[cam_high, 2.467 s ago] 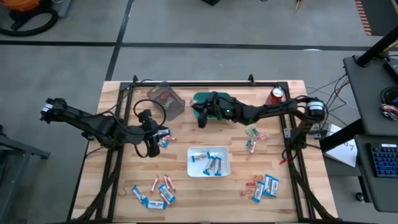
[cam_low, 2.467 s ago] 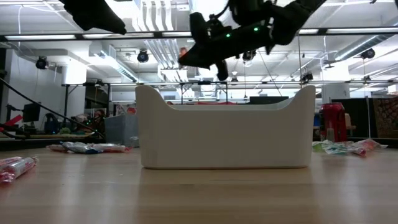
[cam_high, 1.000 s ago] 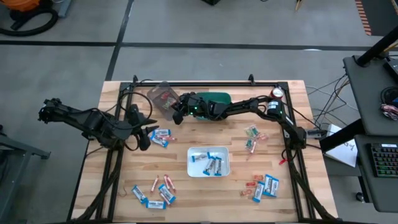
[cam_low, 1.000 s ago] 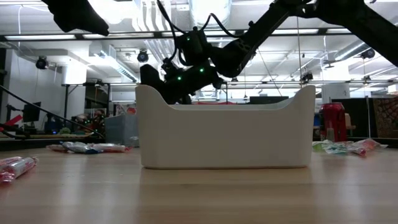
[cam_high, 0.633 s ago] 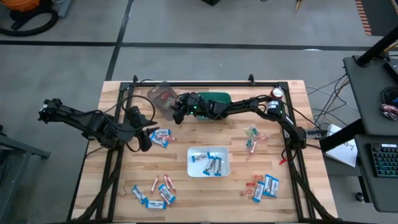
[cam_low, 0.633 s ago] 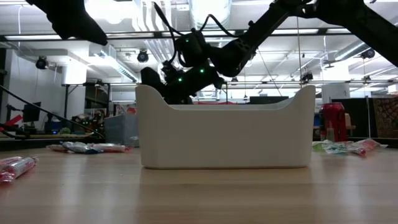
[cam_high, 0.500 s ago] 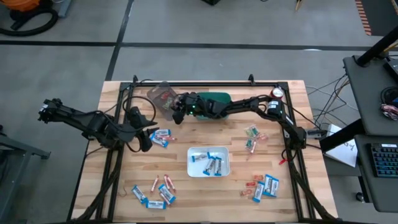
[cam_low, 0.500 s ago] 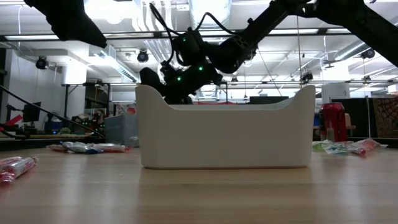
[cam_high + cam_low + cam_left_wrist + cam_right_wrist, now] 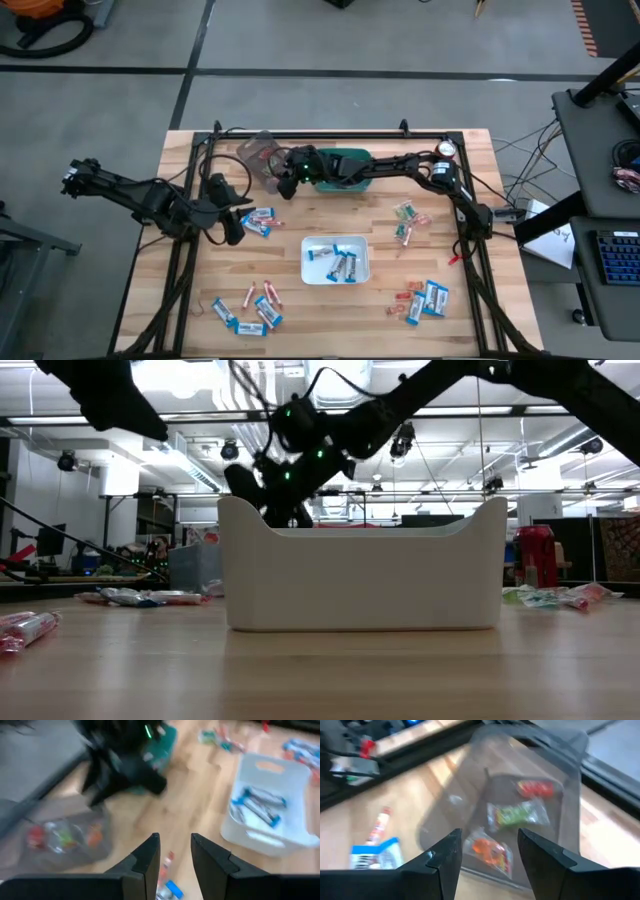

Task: Sort candy
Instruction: Put the white chocolate bar into the white bin

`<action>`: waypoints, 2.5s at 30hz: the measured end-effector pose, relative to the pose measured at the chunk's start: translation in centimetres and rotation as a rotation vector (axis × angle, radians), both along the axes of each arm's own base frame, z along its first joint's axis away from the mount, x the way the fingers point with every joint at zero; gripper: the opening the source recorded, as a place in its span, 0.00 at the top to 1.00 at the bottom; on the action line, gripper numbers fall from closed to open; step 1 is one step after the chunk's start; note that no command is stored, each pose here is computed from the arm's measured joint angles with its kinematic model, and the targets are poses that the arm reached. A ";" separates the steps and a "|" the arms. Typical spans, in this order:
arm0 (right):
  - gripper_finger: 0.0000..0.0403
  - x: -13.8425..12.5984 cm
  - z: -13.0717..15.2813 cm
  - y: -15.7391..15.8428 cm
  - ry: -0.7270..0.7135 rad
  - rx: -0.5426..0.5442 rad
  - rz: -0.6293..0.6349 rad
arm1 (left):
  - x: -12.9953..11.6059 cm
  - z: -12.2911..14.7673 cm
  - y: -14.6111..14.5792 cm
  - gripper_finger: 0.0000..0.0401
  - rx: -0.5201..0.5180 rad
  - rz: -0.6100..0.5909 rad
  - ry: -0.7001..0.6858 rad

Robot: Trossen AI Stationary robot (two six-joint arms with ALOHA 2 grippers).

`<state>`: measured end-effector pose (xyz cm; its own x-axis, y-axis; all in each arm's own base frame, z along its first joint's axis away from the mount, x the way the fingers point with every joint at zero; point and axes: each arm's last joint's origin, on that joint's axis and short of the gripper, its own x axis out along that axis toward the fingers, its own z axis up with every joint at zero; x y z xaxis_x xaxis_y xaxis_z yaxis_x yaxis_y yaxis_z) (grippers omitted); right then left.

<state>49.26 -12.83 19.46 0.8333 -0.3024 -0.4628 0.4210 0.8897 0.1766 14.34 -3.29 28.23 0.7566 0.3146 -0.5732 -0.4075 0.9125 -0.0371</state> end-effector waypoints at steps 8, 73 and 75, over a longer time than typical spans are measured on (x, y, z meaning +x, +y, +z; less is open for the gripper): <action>0.55 -1.8 6.3 3.9 0.020 -0.136 0.169 | 0.1 -3.0 -0.3 0.77 -0.070 -0.033 0.107; 0.55 -16.9 14.7 26.4 0.421 -0.119 0.682 | 4.2 -12.6 -3.8 1.00 0.073 -0.145 0.483; 0.55 -17.0 14.2 26.6 0.436 -0.117 0.684 | 4.3 -11.4 -4.1 1.00 0.066 -0.158 0.420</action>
<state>32.23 13.76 33.63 0.6032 0.1410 -0.7850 -0.2123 0.9771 0.0124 18.60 -7.42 16.85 0.5041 0.2603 -0.8235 -0.2307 0.9594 0.1620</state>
